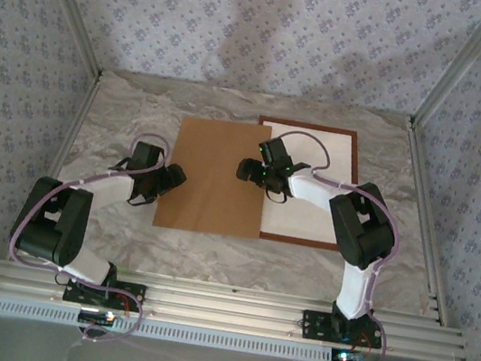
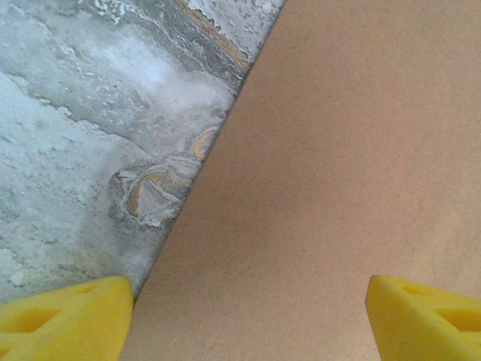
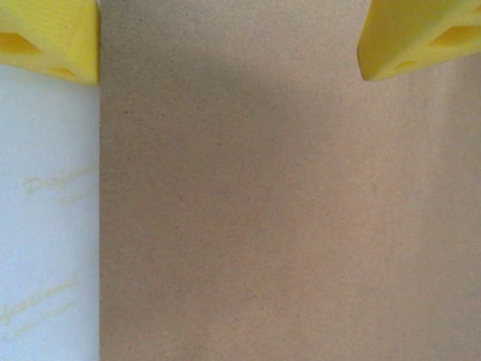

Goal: Put the photo into the frame

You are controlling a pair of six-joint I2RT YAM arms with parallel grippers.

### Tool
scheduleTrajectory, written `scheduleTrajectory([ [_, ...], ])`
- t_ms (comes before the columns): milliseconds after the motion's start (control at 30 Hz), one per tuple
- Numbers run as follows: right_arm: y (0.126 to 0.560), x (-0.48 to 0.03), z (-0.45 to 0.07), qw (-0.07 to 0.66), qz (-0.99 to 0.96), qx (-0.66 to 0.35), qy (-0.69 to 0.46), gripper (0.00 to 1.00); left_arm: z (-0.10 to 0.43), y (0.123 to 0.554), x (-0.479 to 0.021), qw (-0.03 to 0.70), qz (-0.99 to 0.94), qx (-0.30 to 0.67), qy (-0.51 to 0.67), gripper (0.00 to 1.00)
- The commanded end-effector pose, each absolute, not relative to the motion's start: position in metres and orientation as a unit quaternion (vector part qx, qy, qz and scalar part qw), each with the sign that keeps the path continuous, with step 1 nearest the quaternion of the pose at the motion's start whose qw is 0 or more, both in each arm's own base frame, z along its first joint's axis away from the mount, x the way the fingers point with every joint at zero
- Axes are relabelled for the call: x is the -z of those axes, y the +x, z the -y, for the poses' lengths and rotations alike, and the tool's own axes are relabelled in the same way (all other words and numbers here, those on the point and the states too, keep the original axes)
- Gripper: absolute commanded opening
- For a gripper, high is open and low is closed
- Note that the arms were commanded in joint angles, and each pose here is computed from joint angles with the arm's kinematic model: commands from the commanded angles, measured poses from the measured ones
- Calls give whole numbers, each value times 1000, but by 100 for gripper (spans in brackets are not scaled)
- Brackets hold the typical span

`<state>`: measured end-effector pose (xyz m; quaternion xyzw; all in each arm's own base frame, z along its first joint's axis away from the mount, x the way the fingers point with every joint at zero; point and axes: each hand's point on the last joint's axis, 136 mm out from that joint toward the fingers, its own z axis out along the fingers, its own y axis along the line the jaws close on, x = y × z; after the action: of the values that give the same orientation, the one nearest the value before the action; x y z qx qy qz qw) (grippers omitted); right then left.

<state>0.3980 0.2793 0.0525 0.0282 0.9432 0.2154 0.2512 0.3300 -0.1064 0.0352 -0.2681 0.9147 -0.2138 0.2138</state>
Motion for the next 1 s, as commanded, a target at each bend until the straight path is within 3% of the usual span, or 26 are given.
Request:
scheduleTrajectory([
  [0,390,-73,-298,260,-926,-273,1,85,128,312,-16,152,-924,240,-255,82],
  [233,381,-121,-316,294,-881,-369,-18,80,128,312,-11,148,-924,240,-257,82],
  [467,366,-133,-331,286,-853,-437,-6,66,129,313,-9,147,-924,242,-257,83],
  [900,367,-147,-335,271,-838,-473,-6,25,130,316,-12,153,-923,245,-254,85],
  [967,369,-156,-328,274,-834,-479,-6,12,131,319,-17,158,-923,246,-250,85],
])
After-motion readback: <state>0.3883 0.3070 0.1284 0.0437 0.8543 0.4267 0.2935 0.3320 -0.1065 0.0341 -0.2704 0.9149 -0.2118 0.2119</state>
